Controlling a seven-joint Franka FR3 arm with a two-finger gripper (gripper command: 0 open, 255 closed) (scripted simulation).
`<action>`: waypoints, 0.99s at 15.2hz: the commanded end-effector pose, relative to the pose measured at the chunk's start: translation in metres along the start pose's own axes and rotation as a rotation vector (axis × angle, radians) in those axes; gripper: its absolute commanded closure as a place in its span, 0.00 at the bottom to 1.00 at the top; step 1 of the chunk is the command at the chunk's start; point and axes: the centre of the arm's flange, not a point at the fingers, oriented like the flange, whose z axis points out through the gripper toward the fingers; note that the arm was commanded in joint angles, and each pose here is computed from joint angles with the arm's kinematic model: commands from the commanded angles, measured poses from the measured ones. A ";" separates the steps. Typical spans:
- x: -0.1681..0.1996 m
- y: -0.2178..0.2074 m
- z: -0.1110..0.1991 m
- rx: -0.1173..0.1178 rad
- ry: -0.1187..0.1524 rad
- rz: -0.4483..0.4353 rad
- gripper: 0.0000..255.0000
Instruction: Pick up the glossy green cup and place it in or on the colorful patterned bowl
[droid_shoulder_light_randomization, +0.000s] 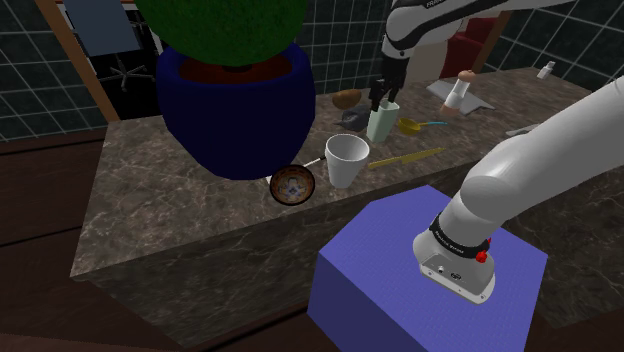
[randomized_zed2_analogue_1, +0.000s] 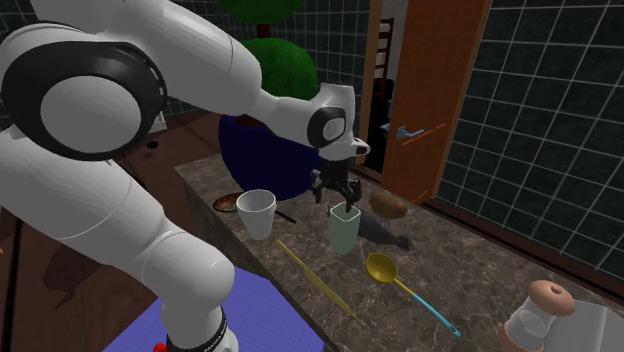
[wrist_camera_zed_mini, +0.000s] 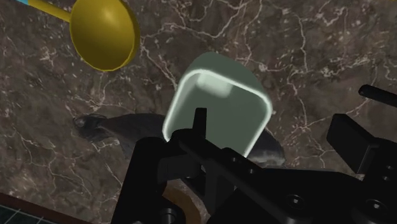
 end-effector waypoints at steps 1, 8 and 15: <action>-0.001 0.000 0.012 0.000 0.000 0.000 0.00; -0.001 0.000 0.026 0.000 0.000 0.000 0.00; -0.001 0.000 0.026 0.000 0.000 0.000 1.00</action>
